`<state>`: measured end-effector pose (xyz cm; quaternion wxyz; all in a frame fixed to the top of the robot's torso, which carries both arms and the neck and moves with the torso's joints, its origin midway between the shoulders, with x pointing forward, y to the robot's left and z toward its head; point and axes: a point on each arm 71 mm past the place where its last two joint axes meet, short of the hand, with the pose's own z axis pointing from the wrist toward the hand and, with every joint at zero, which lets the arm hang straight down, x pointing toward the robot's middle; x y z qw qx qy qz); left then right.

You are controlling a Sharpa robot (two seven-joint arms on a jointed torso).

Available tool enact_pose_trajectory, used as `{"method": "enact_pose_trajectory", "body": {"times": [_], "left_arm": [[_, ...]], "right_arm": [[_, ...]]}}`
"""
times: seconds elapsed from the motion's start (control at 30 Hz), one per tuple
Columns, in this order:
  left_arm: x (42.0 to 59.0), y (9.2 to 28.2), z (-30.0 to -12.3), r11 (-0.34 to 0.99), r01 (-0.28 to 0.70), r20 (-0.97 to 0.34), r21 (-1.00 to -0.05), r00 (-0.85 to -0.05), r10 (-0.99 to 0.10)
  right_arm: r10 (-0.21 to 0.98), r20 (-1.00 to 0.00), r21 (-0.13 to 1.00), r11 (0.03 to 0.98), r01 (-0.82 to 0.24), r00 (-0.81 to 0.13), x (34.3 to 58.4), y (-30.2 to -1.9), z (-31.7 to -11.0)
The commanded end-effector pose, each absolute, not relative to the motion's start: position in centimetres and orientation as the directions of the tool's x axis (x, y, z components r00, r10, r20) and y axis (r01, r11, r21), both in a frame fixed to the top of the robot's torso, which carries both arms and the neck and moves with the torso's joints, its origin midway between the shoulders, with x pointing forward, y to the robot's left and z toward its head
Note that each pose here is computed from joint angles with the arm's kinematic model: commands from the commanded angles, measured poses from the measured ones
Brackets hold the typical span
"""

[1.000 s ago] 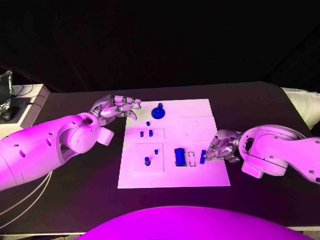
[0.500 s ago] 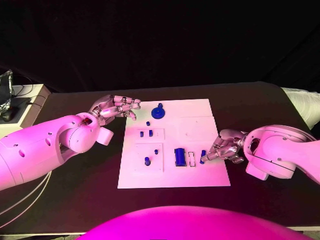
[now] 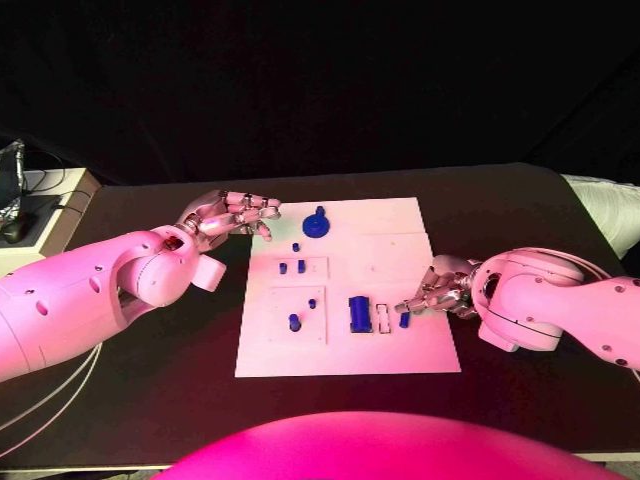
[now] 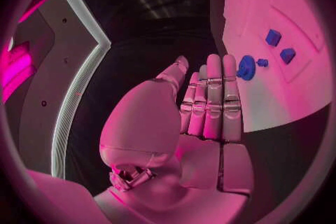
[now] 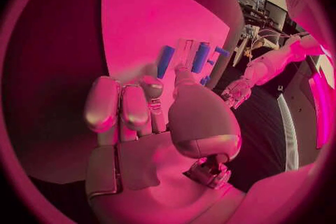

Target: Assemble the parts on the task board

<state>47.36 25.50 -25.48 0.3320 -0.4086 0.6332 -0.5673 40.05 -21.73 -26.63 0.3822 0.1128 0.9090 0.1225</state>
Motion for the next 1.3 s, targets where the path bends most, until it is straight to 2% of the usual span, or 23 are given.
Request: {"method": "enact_pose_trajectory", "body": {"times": [0.03,0.47,0.67,1.3], "left_arm": [[47.3,25.3,-25.4,0.013,-0.14,0.053,-0.99,-0.456,-0.888],[47.3,25.5,-25.4,0.015,-0.141,0.051,-0.99,-0.454,-0.889],[47.2,25.5,-25.3,0.015,-0.141,0.051,-0.99,-0.454,-0.89],[47.2,25.7,-25.3,0.017,-0.14,0.049,-0.99,-0.452,-0.891]], "right_arm": [[0.249,-0.704,0.265,0.961,0.079,-0.665,40.2,-21.5,-26.9],[0.187,-0.683,0.236,0.971,0.03,-0.706,39.5,-20.5,-27.8],[0.117,-0.688,0.19,0.982,-0.022,-0.716,39.3,-20.3,-28.0],[-0.033,-0.739,0.095,0.984,-0.153,-0.673,38.9,-19.2,-28.4]]}}
